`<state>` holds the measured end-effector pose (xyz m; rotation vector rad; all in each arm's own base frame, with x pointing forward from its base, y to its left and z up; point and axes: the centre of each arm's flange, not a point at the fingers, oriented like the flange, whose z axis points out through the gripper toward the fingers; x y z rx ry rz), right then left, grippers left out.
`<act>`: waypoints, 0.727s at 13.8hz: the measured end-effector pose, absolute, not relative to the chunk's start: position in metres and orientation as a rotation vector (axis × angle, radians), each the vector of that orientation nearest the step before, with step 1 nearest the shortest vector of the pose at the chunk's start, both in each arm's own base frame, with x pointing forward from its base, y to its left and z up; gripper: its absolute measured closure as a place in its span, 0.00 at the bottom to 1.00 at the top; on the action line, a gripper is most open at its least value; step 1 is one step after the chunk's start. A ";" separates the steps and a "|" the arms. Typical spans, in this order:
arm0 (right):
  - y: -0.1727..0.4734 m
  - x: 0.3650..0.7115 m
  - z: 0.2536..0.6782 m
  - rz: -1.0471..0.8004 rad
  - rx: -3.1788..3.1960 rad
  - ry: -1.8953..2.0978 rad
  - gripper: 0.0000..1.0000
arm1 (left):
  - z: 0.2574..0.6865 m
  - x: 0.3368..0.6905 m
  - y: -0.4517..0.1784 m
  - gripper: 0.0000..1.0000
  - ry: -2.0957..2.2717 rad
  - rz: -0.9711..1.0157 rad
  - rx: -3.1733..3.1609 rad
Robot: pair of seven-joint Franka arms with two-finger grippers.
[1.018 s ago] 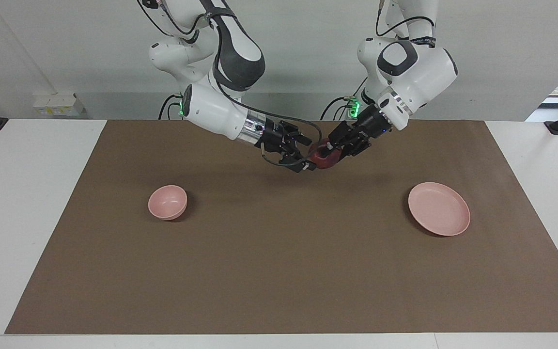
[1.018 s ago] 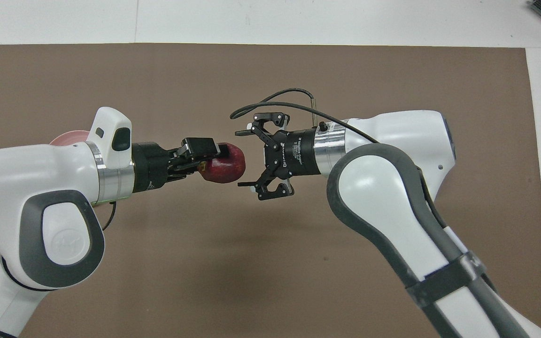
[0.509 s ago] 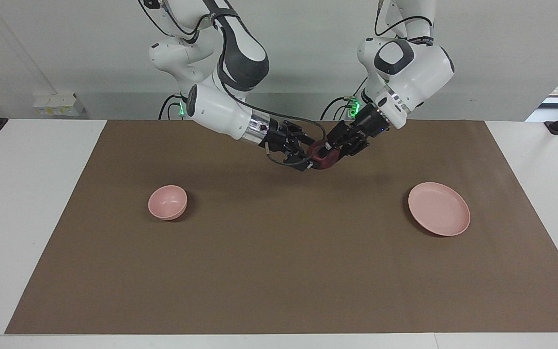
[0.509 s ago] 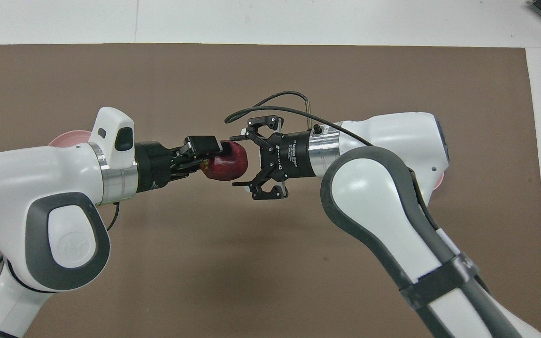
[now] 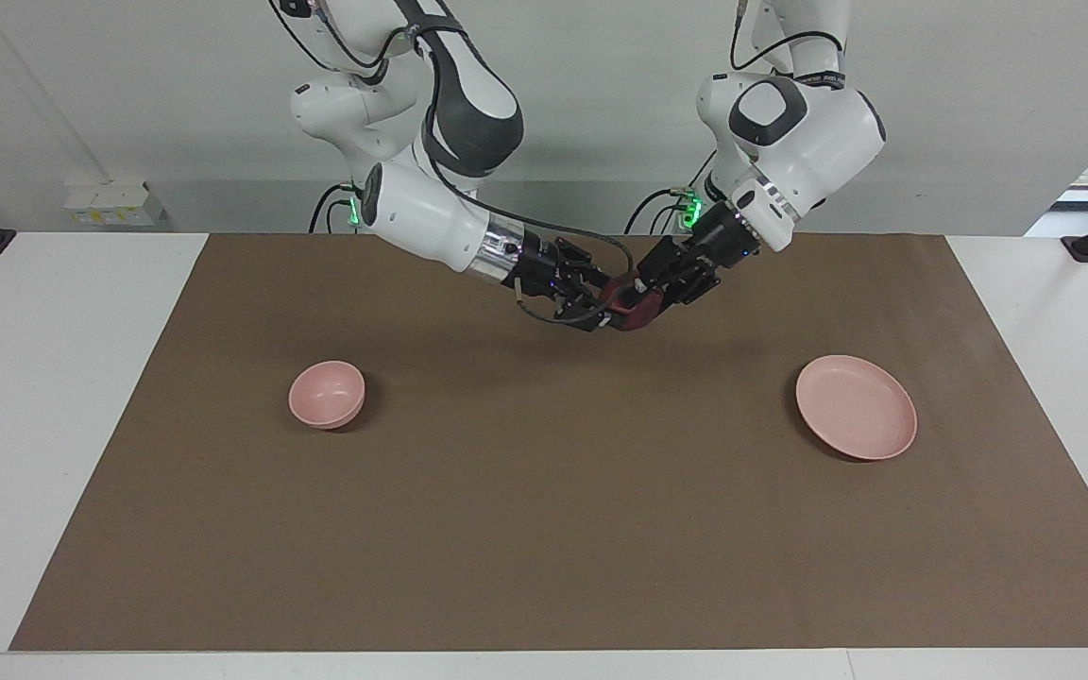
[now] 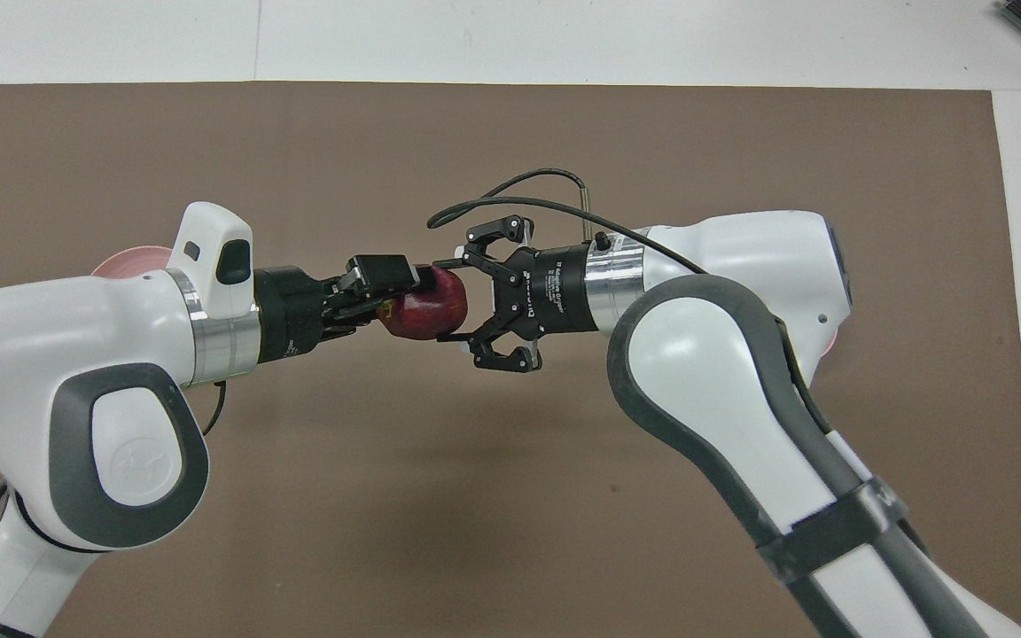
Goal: Move apple from plate to bowl
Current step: 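Close the right gripper on the apple held by the left gripper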
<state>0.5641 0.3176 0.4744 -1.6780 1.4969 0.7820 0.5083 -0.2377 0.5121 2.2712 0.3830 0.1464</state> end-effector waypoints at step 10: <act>0.306 0.573 0.467 0.725 -1.711 1.448 0.31 | 0.517 0.506 -0.246 0.00 0.399 0.137 2.261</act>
